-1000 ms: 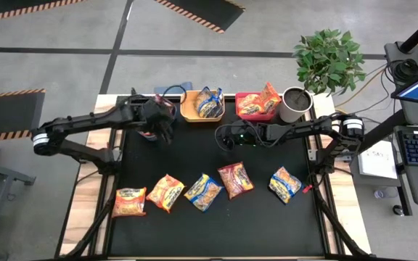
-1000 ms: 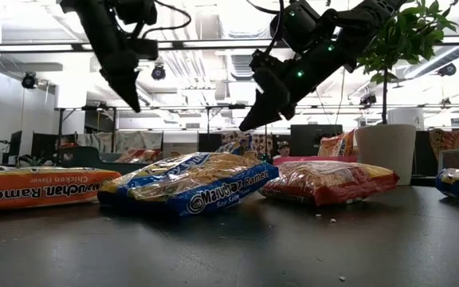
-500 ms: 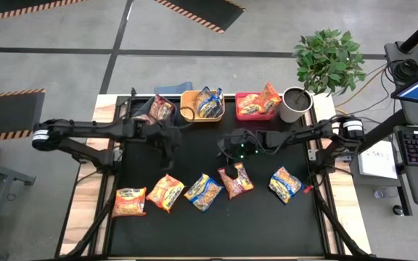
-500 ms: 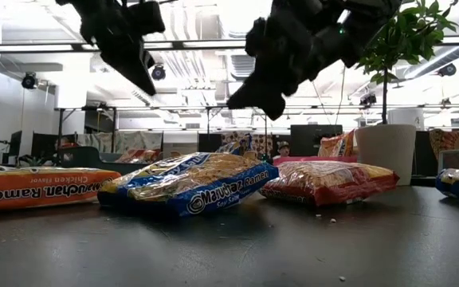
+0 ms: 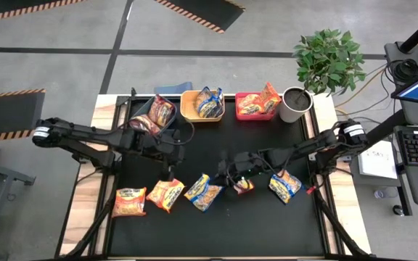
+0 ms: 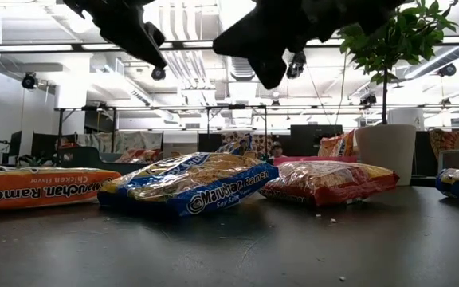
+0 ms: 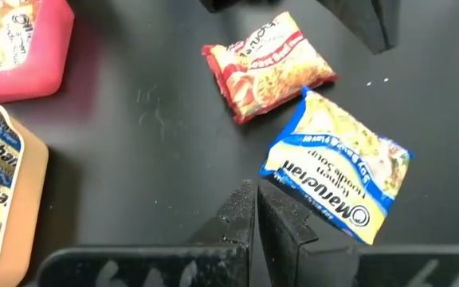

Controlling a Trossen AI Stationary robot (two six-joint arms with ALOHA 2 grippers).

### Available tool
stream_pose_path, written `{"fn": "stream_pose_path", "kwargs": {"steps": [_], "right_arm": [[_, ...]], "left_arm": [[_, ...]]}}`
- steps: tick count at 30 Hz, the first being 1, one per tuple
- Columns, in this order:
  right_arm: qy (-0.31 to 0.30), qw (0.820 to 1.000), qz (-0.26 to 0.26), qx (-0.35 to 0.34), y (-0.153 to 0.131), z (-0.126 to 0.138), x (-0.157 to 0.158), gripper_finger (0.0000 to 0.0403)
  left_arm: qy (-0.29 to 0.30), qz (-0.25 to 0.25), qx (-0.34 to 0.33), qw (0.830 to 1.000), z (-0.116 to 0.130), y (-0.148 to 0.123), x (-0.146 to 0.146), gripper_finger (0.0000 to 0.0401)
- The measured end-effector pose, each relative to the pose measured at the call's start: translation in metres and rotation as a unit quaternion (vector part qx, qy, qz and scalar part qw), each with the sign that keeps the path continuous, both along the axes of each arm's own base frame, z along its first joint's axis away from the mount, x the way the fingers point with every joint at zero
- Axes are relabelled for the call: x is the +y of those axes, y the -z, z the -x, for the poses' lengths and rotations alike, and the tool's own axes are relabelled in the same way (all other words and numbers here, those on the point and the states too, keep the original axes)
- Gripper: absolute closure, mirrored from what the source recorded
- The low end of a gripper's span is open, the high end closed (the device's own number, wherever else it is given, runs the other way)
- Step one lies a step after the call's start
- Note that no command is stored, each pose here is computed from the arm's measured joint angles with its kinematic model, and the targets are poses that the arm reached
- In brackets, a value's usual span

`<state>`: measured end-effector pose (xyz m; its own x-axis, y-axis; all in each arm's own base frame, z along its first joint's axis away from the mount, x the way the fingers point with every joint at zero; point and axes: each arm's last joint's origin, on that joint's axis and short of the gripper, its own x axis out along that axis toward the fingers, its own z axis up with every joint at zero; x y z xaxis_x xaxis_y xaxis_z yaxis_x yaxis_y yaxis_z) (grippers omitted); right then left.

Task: Sort Maruchan noodles
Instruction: Put the blue noodle pack into the yellow bin

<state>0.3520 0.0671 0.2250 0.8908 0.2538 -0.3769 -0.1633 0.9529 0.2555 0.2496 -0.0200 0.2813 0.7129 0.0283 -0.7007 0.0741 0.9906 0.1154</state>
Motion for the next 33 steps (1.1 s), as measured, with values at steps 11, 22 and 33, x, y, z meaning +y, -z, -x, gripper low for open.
{"fn": "stream_pose_path", "kwargs": {"steps": [11,22,33], "right_arm": [[0.033,0.999,0.025,-0.013,-0.003,-0.001,0.012,0.0394],[0.029,0.998,0.052,0.033,0.048,-0.042,0.016,0.0394],[0.025,0.979,0.069,0.192,0.079,-0.081,-0.001,0.0394]], "left_arm": [[0.003,0.01,-0.011,1.0,-0.001,-0.001,-0.007,0.04],[0.021,-0.008,-0.024,0.999,-0.004,-0.003,-0.007,0.04],[0.028,-0.016,-0.027,0.999,-0.013,0.003,-0.008,0.04]]}}
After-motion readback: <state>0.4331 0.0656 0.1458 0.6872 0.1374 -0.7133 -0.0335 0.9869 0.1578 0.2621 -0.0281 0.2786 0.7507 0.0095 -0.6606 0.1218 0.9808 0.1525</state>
